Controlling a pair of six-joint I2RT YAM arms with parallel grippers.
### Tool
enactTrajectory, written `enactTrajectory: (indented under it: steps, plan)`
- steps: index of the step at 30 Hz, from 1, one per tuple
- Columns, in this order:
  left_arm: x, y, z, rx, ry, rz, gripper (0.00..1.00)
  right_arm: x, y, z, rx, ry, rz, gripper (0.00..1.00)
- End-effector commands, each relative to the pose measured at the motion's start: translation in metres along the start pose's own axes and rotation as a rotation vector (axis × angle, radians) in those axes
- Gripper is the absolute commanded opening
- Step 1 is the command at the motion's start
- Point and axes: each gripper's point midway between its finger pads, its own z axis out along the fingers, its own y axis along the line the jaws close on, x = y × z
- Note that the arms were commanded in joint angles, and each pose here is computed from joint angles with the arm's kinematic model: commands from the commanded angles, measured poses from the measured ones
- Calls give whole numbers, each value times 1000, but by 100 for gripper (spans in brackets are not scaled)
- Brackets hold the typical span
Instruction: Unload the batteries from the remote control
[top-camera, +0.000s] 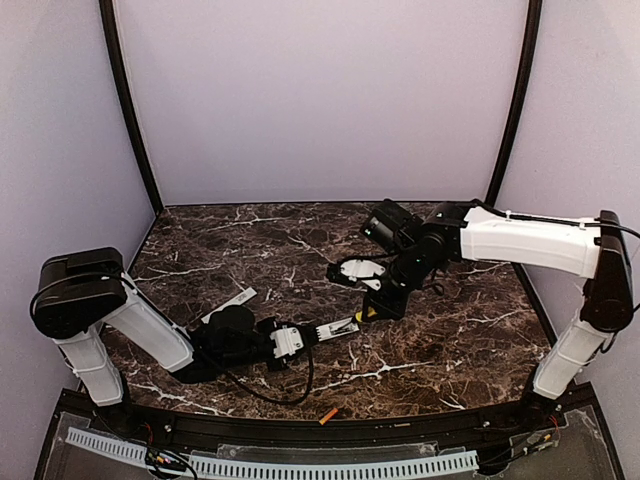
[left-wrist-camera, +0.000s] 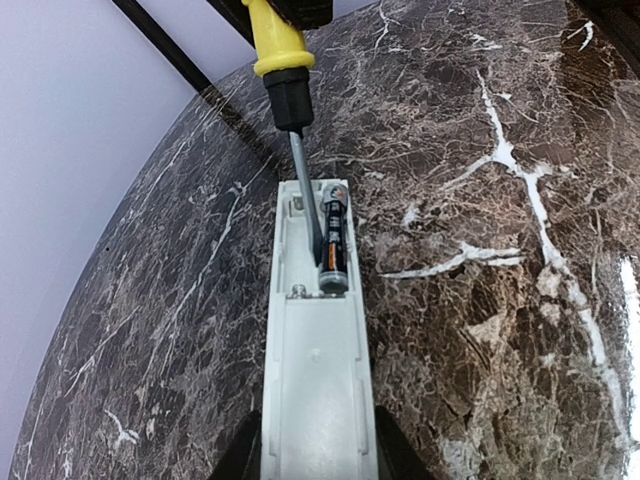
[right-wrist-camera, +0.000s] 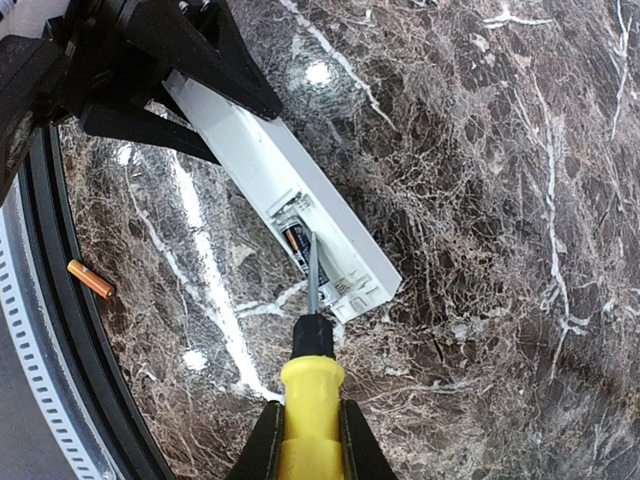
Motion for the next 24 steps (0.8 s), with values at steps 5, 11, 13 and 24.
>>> enactTrajectory:
  steps: [5,11,13,24]
  plan:
    - [-9,1,3,-3,-21,27,0,6,-3,6,-38,42,-5,0]
    - [-7,0,4,-2,-14,32,0,5,-2,11,-67,49,-3,0]
    - [-6,1,4,-8,-10,36,0,3,-1,12,-86,46,5,0]
    - [3,16,8,-98,44,60,0,-1,-3,29,-141,46,32,0]
